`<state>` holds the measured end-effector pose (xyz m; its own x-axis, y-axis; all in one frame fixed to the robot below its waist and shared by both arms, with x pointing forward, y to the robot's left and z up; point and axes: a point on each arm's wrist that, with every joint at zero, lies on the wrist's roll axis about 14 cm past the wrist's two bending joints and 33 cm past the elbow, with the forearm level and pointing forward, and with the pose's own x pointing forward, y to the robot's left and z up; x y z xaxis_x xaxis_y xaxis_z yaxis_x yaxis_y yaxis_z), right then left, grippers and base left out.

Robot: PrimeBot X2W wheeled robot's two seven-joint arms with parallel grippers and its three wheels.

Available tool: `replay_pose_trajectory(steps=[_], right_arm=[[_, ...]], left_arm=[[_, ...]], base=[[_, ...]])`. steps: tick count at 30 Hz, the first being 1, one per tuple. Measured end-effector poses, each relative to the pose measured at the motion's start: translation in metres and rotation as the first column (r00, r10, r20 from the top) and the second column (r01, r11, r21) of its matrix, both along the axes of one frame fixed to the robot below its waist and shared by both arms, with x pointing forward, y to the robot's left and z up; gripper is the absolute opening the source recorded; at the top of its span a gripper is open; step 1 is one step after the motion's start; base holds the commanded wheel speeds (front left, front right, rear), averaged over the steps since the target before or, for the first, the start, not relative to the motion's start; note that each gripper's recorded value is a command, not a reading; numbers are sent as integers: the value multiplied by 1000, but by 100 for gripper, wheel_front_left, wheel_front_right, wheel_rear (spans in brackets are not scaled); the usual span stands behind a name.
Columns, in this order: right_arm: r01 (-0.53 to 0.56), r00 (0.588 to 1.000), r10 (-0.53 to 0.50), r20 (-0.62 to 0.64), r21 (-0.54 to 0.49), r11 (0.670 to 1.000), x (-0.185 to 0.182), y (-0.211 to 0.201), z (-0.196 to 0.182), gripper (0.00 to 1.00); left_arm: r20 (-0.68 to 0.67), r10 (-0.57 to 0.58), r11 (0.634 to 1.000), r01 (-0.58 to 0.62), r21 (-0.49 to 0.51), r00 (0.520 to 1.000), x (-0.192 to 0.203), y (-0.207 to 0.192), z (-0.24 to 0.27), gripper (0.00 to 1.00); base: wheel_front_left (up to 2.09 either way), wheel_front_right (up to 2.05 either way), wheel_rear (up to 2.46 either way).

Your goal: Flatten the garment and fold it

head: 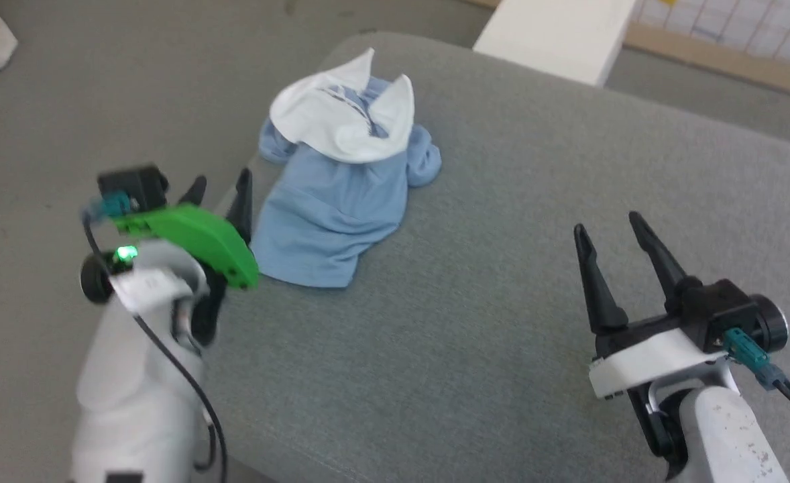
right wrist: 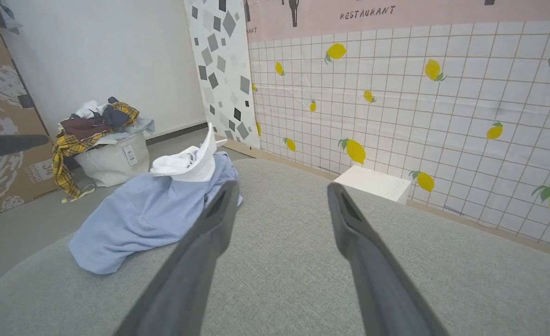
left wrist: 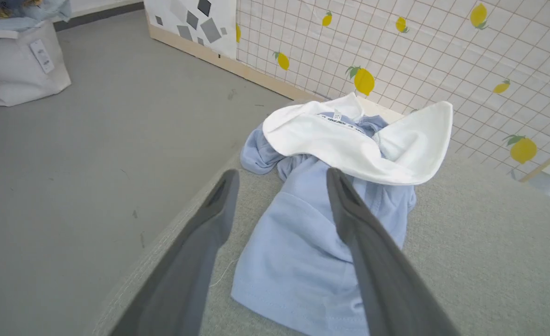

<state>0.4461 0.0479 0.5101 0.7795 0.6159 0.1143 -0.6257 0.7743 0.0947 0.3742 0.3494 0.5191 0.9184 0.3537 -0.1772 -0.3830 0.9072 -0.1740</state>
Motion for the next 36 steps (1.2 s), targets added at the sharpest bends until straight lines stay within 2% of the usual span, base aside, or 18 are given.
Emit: replay_pose_trajectory(steps=[4, 10, 14, 16, 19, 21, 22, 23, 24, 28, 30, 33, 36], right_arm=[[16, 999, -16, -29, -3, 1000, 13, -5, -18, 100], [67, 997, -66, -41, 18, 998, 40, -18, -34, 100], [117, 990, -116, -85, 4, 993, 48, -38, -59, 100], [146, 983, -147, -111, -12, 989, 50, -51, -73, 100], [177, 973, -180, -147, -35, 984, 49, -65, -90, 100], [194, 966, -199, -166, -44, 980, 48, -73, -98, 100], [203, 963, -208, -171, -48, 978, 48, -77, -100, 100], [210, 961, -216, -175, -50, 976, 47, -80, -102, 100], [214, 959, -219, -177, -49, 976, 47, -81, -102, 100], [221, 960, -224, -171, -34, 975, 44, -84, -93, 100], [227, 960, -228, -161, -27, 974, 42, -86, -85, 100], [239, 961, -238, -143, -14, 971, 38, -89, -71, 100], [256, 958, -254, -133, -3, 967, 30, -95, -59, 100]], left_arm=[[-143, -40, 993, 23, -119, 989, 31, 11, -22, 100], [-349, -68, 972, -16, -233, 935, 50, 28, -70, 100], [-436, -100, 931, -70, -357, 894, 56, 16, -112, 100], [-502, -145, 909, -85, -407, 853, 55, 3, -138, 100], [-566, -180, 898, -100, -428, 804, 52, -5, -160, 100], [-580, -201, 894, -94, -438, 789, 55, -7, -164, 100], [-579, -207, 896, -86, -437, 789, 58, -8, -164, 78], [-572, -206, 901, -75, -428, 794, 60, -7, -163, 18], [-553, -197, 909, -61, -413, 809, 64, -6, -159, 0], [-412, -144, 965, 35, -262, 900, 82, 0, -129, 0], [-277, -123, 986, 85, -145, 953, 98, 6, -93, 0], [-76, -122, 992, 124, 31, 990, 113, 13, -30, 0], [112, -157, 973, 135, 187, 981, 120, 9, 36, 0]], base=[[0, 0, 0], [0, 0, 0], [0, 0, 0], [0, 0, 0], [0, 0, 0], [0, 0, 0], [0, 0, 0], [0, 0, 0], [0, 0, 0], [0, 0, 0], [0, 0, 0], [0, 0, 0], [0, 0, 0]])
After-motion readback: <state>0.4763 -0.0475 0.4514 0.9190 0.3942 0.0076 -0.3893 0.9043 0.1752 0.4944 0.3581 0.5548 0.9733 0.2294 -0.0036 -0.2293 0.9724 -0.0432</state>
